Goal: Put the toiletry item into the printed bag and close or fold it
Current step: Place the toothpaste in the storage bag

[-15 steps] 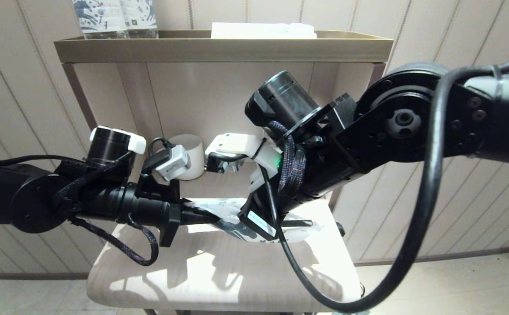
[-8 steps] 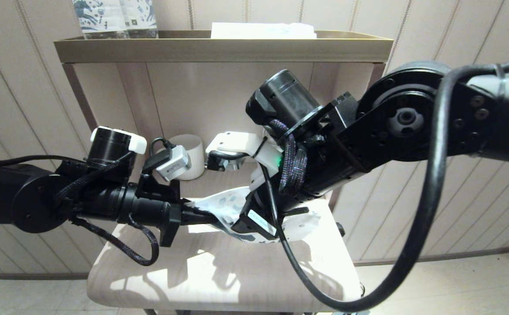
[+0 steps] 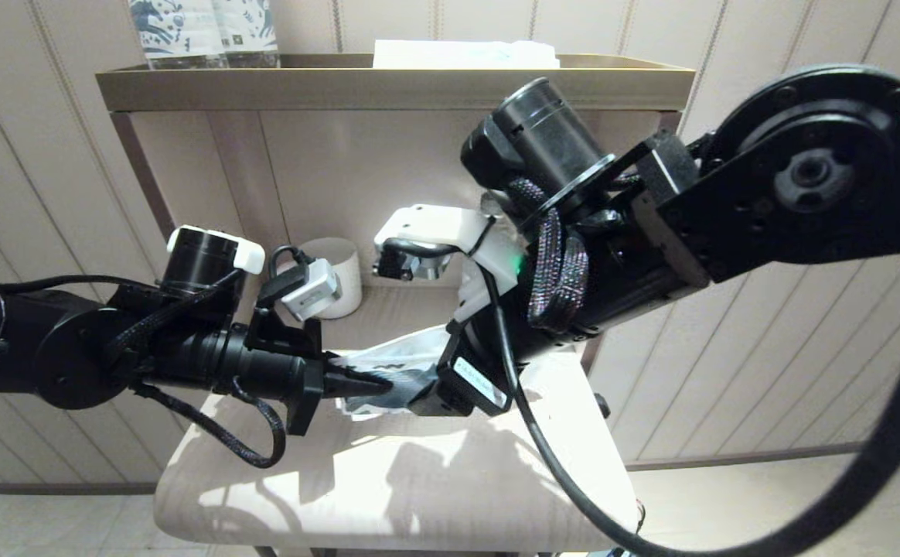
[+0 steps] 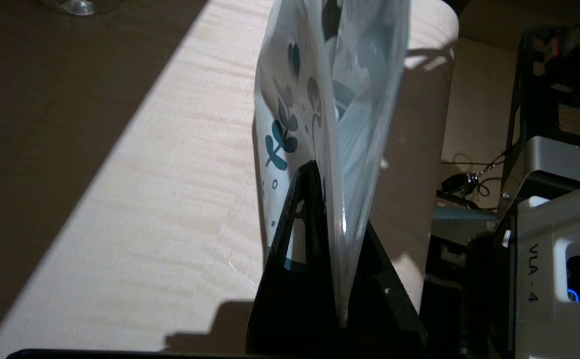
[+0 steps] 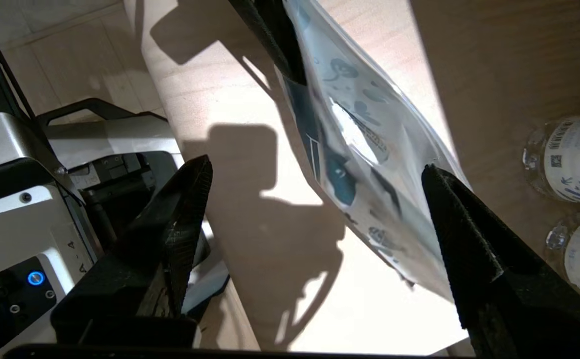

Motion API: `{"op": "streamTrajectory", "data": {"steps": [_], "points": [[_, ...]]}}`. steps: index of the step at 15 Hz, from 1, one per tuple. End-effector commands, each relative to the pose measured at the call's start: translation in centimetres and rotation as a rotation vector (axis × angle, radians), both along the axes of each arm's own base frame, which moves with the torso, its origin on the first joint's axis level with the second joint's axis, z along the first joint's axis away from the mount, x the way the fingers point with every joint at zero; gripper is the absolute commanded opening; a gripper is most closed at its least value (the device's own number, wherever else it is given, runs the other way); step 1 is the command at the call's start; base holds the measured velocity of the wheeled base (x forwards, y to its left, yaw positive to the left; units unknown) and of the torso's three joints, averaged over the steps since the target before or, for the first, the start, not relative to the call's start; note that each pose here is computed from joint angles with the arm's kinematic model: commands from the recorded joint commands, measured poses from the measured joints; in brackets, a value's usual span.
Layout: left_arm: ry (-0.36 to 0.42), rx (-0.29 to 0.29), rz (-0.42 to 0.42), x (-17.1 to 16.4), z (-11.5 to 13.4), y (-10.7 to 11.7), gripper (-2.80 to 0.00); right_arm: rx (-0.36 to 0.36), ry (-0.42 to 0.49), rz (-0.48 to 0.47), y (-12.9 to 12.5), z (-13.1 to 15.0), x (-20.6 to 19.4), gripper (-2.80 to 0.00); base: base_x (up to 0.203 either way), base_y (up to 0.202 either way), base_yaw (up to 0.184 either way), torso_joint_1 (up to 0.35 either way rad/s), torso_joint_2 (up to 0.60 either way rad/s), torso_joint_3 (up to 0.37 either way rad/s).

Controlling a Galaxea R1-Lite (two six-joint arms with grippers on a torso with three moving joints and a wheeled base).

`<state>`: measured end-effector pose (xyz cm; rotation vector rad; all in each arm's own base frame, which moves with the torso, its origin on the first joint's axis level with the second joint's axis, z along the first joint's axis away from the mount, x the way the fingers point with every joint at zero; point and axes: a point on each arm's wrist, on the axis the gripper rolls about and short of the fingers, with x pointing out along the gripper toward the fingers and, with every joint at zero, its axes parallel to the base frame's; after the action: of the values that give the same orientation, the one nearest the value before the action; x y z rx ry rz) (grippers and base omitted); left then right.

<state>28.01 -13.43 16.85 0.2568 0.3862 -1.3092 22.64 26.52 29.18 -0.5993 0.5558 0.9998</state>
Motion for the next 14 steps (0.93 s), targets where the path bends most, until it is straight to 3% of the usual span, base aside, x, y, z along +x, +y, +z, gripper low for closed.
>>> {"op": "streamTrajectory", "data": {"steps": [1, 6, 11, 14], "points": [[0.01, 0.001, -0.005, 0.4, -0.4, -0.2, -2.8, 0.028, -0.02, 0.001, -1.0, 1.4, -1.0, 0.0, 0.0, 0.0, 0.0, 0.0, 0.0, 0.0], [0.008, -0.005, -0.005, 0.3, -0.2, -0.1, -2.8, 0.068, -0.043, -0.008, -3.5, 3.2, -2.8, 0.0, 0.0, 0.0, 0.0, 0.0, 0.0, 0.0], [0.028, -0.019, 0.004, 0.5, 0.2, -0.2, -2.8, 0.142, 0.021, -0.043, -9.8, 4.0, -5.1, 0.0, 0.0, 0.0, 0.0, 0.0, 0.0, 0.0], [0.065, -0.043, 0.03, 0.9, 0.9, -0.4, -2.8, 0.166, 0.064, -0.095, -14.0, 2.9, -6.7, 0.0, 0.0, 0.0, 0.0, 0.0, 0.0, 0.0]]}}
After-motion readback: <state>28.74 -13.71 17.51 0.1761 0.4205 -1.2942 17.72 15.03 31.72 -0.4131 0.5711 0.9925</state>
